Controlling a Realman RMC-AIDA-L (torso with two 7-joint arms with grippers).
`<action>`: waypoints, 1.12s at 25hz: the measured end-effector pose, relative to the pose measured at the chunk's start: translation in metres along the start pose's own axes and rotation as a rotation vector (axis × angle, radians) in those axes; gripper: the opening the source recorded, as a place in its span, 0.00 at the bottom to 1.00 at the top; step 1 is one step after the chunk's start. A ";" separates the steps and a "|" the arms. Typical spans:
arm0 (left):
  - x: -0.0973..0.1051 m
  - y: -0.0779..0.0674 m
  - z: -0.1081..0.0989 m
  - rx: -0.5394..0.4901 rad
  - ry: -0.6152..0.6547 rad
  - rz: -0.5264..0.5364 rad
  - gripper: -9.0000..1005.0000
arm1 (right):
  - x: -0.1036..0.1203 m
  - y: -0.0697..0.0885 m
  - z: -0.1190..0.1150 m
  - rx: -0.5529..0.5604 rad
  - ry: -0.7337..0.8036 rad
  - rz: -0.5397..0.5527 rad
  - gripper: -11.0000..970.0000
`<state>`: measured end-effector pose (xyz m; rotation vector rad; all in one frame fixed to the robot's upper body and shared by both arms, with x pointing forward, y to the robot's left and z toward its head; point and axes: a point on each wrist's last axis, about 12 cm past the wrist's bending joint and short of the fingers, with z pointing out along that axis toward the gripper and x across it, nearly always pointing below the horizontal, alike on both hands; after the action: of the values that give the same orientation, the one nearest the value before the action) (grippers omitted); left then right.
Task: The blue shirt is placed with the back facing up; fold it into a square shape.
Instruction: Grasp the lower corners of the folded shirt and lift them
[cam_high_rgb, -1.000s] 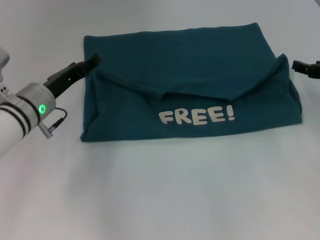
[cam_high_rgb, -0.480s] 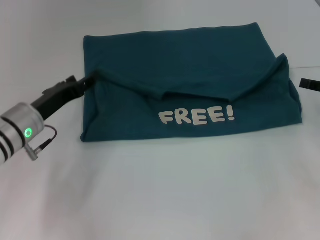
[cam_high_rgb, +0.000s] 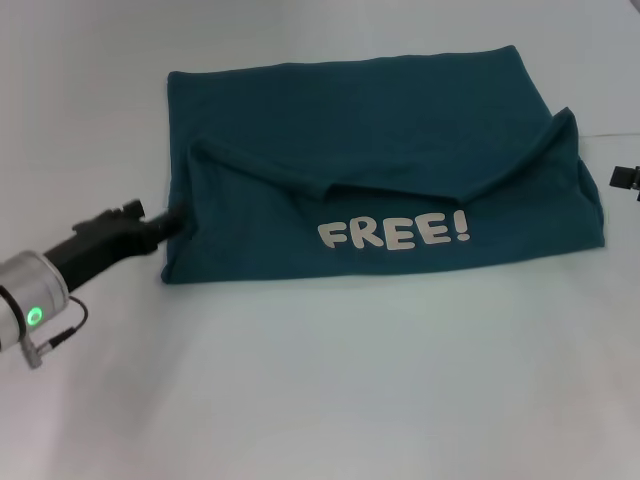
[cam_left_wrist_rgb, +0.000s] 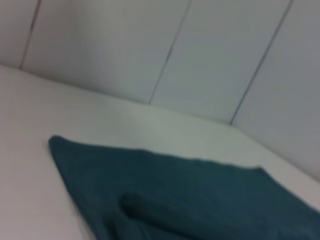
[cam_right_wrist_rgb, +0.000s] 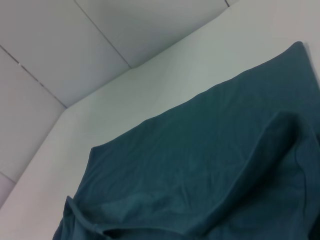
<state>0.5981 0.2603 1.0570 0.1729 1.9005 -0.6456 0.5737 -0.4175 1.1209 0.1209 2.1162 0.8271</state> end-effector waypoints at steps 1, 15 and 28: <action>0.002 0.000 0.000 0.003 0.020 0.021 0.76 | -0.001 0.000 -0.001 0.002 -0.002 0.009 0.80; 0.018 0.001 0.000 -0.014 0.140 0.176 0.74 | -0.007 -0.001 -0.001 0.017 -0.027 0.042 0.80; 0.029 -0.006 0.009 -0.021 0.220 0.243 0.72 | -0.004 -0.003 -0.001 0.031 -0.031 0.040 0.79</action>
<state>0.5906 0.2458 1.0306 0.4704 2.0542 -0.4558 0.5759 -0.4223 1.1222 0.1917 2.1041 0.8117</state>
